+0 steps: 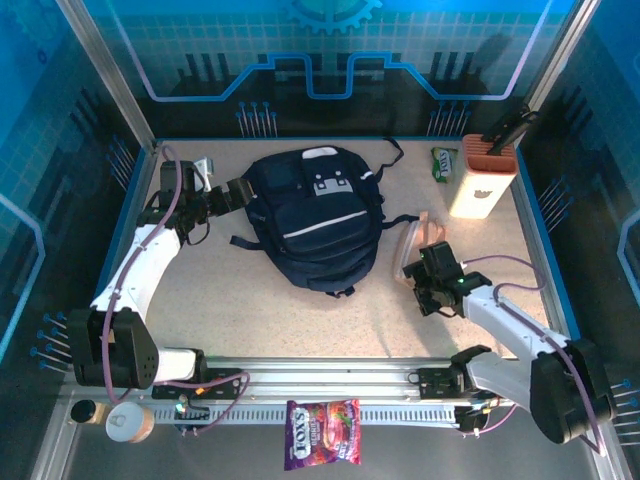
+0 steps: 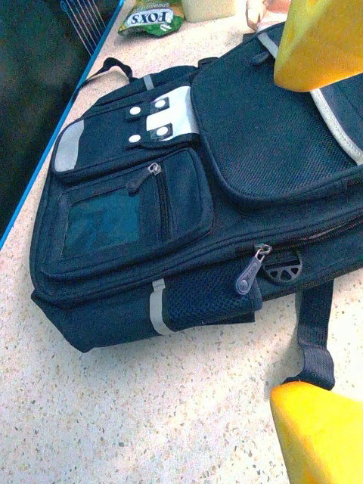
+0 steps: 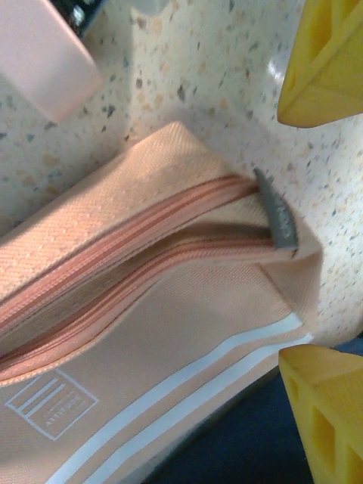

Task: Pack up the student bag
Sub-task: Pick up the pencil pouch from the middle-right of the table.

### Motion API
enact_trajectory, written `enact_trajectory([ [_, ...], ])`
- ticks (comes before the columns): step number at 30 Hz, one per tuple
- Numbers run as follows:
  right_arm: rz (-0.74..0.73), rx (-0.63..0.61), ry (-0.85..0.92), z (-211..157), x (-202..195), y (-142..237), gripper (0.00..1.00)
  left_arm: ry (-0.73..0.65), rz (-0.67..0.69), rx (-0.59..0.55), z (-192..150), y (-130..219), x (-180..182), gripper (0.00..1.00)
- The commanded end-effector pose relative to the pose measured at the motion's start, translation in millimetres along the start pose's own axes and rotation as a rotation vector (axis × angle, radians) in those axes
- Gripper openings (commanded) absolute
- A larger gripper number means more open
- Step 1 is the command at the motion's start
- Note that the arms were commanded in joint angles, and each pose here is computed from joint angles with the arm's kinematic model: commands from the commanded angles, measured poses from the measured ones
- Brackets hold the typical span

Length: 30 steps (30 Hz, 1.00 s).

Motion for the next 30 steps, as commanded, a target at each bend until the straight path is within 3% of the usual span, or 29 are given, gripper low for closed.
enact_trajectory([
  [1, 0.035, -0.023, -0.083, 7, 20, -5, 0.75, -0.011, -0.031, 0.002, -3, -2, -3, 0.99],
  [8, -0.020, -0.041, -0.079, 9, 25, -24, 0.64, -0.014, -0.047, 0.010, -3, -2, -6, 0.99],
  [21, -0.075, -0.081, 0.046, 14, 20, -21, 0.07, -0.077, -0.105, 0.057, -10, -9, -27, 0.99],
  [25, -0.031, -0.065, 0.170, 10, 30, -5, 0.00, -0.147, -0.137, 0.100, -20, -13, -49, 0.99],
  [30, 0.066, -0.092, 0.375, 10, 58, 28, 0.00, -0.299, -0.197, 0.153, -40, -22, -91, 0.99],
])
Point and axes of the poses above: each hand's point on the last joint's axis, 136 mm out from that joint toward the fingers, its own y axis back along the fingers, its own x axis along the line the jaws close on, z = x × y, the point moved 2 cm from there along y, back along the fingers, and after that the axes turned 8 degrees about -y, right-handed, at the moved point
